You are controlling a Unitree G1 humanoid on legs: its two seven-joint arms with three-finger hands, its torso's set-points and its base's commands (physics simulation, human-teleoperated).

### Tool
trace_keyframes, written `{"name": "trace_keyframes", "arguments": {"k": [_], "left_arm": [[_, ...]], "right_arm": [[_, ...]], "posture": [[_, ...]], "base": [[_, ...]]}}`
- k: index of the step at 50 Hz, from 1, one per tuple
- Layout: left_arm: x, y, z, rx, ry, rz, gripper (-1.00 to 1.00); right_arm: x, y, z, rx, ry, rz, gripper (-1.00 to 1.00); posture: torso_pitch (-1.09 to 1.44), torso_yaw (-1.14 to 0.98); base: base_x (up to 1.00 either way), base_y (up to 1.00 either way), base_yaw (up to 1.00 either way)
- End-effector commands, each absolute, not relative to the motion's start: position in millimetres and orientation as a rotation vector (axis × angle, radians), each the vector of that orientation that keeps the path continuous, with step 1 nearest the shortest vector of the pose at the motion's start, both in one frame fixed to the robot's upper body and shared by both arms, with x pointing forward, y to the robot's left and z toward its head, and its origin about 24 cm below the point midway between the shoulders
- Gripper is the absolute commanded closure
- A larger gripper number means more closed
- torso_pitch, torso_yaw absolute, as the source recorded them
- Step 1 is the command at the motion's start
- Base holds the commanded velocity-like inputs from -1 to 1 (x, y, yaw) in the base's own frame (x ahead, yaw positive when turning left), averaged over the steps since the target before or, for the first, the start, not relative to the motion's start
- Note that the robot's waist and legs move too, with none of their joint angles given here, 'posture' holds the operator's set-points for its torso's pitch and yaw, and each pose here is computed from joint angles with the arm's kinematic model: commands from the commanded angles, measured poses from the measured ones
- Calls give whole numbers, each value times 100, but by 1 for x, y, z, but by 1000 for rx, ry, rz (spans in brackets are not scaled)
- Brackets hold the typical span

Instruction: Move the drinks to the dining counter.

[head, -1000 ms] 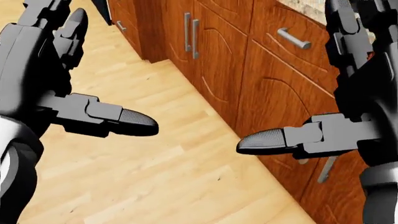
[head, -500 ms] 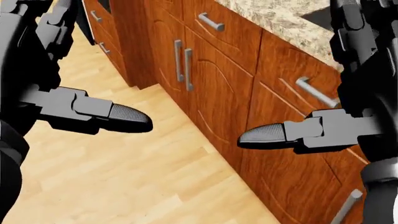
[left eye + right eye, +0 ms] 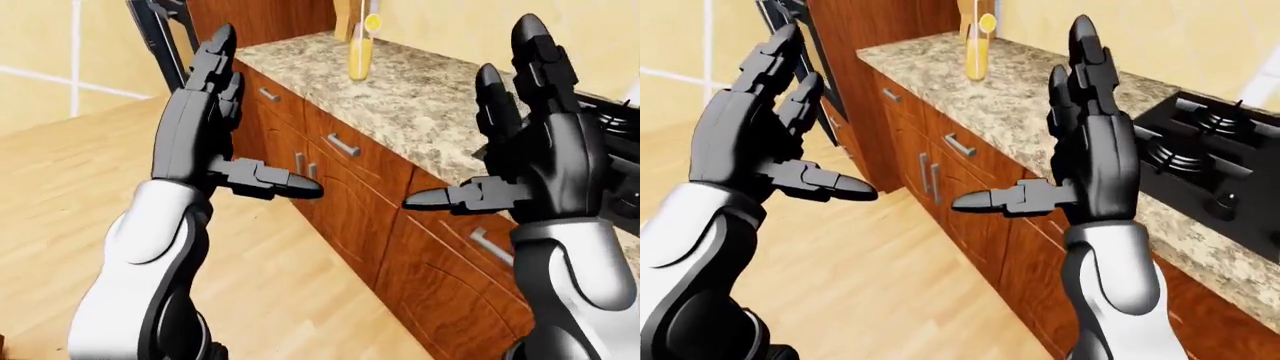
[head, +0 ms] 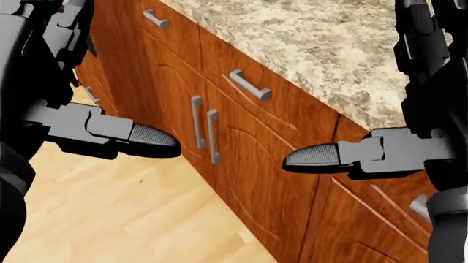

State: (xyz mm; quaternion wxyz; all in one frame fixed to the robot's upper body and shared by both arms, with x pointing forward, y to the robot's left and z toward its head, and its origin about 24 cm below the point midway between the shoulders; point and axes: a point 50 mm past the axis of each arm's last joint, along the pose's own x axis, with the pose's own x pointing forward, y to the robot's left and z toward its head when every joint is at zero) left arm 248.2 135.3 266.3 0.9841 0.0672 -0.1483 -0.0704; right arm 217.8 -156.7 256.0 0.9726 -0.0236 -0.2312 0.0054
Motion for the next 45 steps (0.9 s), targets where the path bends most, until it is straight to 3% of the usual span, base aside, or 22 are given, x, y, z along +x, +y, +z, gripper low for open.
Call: {"name": "trace_keyframes", "arguments": {"k": [1,45], "left_arm": [[247,136,272,136,-331,-129,-100],[245,139,272,133,-332,-121,-100]], "right_arm": [[216,-156,261,-47,-505,20,-100],[209,-156,264,-30,-537,16,-100]], "posture": [[0,0],[0,0]], "base": [[59,42,0],[7,37,0]]}}
